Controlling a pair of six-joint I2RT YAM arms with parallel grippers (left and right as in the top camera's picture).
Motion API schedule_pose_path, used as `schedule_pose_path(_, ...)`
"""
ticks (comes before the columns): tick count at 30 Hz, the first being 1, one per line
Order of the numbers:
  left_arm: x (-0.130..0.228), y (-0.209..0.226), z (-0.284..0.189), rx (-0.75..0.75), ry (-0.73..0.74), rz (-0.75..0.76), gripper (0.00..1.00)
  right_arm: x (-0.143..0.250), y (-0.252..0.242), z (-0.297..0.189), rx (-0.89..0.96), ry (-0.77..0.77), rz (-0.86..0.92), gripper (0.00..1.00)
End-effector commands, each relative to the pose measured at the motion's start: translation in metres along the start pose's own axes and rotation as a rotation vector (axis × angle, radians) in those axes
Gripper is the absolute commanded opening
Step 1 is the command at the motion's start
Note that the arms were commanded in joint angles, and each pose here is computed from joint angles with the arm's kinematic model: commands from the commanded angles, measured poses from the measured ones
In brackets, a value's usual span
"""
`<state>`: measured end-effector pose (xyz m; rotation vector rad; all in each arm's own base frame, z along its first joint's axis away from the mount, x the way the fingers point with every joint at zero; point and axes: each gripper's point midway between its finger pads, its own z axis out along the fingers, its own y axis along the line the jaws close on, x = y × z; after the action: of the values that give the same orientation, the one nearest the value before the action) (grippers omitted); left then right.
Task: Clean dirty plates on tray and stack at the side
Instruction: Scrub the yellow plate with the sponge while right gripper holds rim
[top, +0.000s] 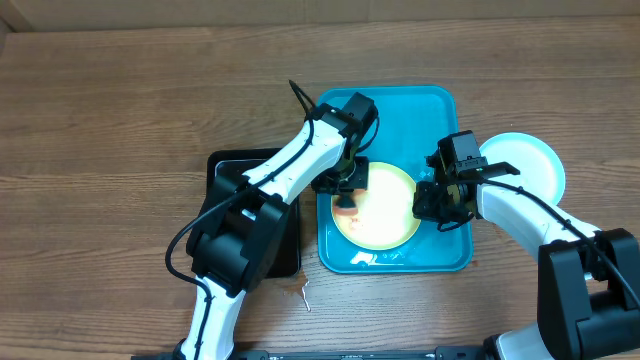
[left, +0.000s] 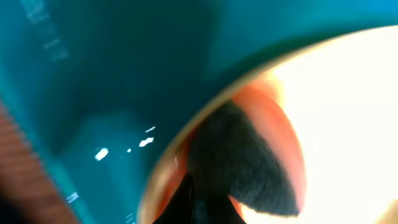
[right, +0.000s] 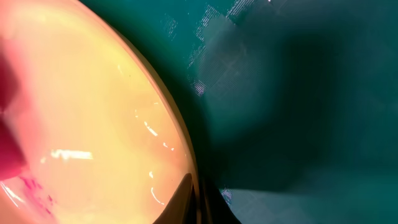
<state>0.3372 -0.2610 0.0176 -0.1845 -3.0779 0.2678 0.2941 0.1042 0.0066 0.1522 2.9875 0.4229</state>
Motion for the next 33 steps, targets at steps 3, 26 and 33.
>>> schedule_pose_path(3, 0.013, -0.056, 0.008, 0.230, 0.059, 0.140, 0.04, -0.003, -0.005, -0.004, 0.028, -0.025, -0.001, 0.04)
schedule_pose_path(26, 0.039, 0.049, 0.001, -0.378, 0.144, -0.018, 0.04, -0.003, -0.005, -0.004, 0.028, -0.025, -0.001, 0.04)
schedule_pose_path(33, -0.002, 0.048, -0.024, -0.435, -0.028, -0.011, 0.04, -0.003, -0.005, -0.004, 0.028, -0.025, -0.002, 0.04)
